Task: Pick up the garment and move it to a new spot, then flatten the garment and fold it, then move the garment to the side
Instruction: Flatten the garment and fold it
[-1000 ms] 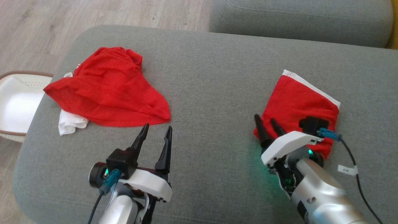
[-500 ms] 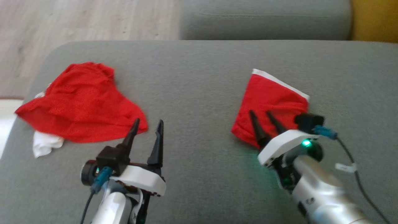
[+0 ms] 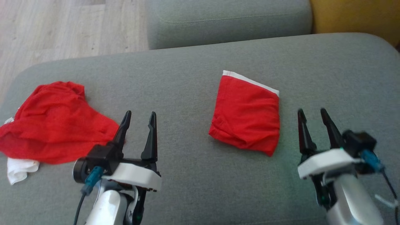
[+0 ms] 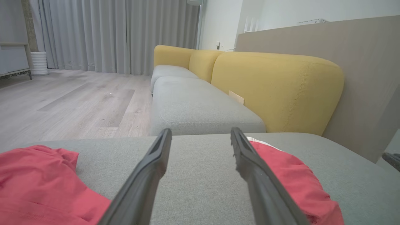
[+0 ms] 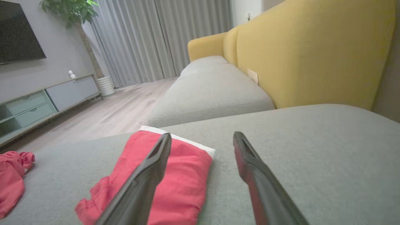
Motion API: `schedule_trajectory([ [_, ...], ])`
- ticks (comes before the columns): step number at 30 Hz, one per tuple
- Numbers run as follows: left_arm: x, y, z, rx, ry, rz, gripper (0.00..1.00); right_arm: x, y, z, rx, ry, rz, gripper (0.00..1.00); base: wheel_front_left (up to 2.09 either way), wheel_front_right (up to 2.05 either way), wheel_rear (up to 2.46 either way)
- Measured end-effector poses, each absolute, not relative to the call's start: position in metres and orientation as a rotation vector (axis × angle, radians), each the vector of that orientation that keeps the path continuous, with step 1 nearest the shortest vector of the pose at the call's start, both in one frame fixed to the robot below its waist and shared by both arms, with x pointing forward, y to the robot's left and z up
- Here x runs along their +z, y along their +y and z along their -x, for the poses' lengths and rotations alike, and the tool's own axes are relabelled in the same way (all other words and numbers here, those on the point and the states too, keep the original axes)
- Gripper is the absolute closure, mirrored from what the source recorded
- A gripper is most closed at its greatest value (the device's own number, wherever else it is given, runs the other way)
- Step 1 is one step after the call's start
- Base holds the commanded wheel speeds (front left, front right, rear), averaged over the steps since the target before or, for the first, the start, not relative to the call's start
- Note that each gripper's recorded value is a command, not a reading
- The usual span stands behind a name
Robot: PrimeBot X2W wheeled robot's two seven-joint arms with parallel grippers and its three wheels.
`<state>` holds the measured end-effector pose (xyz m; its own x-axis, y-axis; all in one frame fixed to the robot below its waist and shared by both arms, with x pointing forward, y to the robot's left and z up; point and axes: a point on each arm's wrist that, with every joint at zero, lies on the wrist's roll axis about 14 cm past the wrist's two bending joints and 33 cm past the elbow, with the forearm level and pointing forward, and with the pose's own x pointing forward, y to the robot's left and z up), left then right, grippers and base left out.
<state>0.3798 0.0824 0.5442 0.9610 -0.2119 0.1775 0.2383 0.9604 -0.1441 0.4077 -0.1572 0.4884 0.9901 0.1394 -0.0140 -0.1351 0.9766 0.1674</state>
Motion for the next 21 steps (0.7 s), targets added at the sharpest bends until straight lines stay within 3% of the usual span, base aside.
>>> schedule_trajectory([
  [11,0.538,0.079,-0.373,-0.241,-0.150,0.151,0.00,0.488,-0.174,-0.378,0.069,-0.005,-0.155,0.00,0.00,0.00,0.00],
  [19,0.529,0.078,-0.373,-0.246,-0.124,0.155,0.00,0.481,-0.165,-0.384,0.092,0.014,-0.173,0.00,0.00,0.00,0.00],
  [20,0.528,0.077,-0.373,-0.250,-0.119,0.156,0.00,0.479,-0.162,-0.386,0.100,0.020,-0.173,0.53,0.00,0.00,0.00],
  [21,0.526,0.077,-0.374,-0.250,-0.116,0.157,0.00,0.478,-0.158,-0.389,0.113,0.026,-0.169,1.00,0.00,0.00,0.00],
])
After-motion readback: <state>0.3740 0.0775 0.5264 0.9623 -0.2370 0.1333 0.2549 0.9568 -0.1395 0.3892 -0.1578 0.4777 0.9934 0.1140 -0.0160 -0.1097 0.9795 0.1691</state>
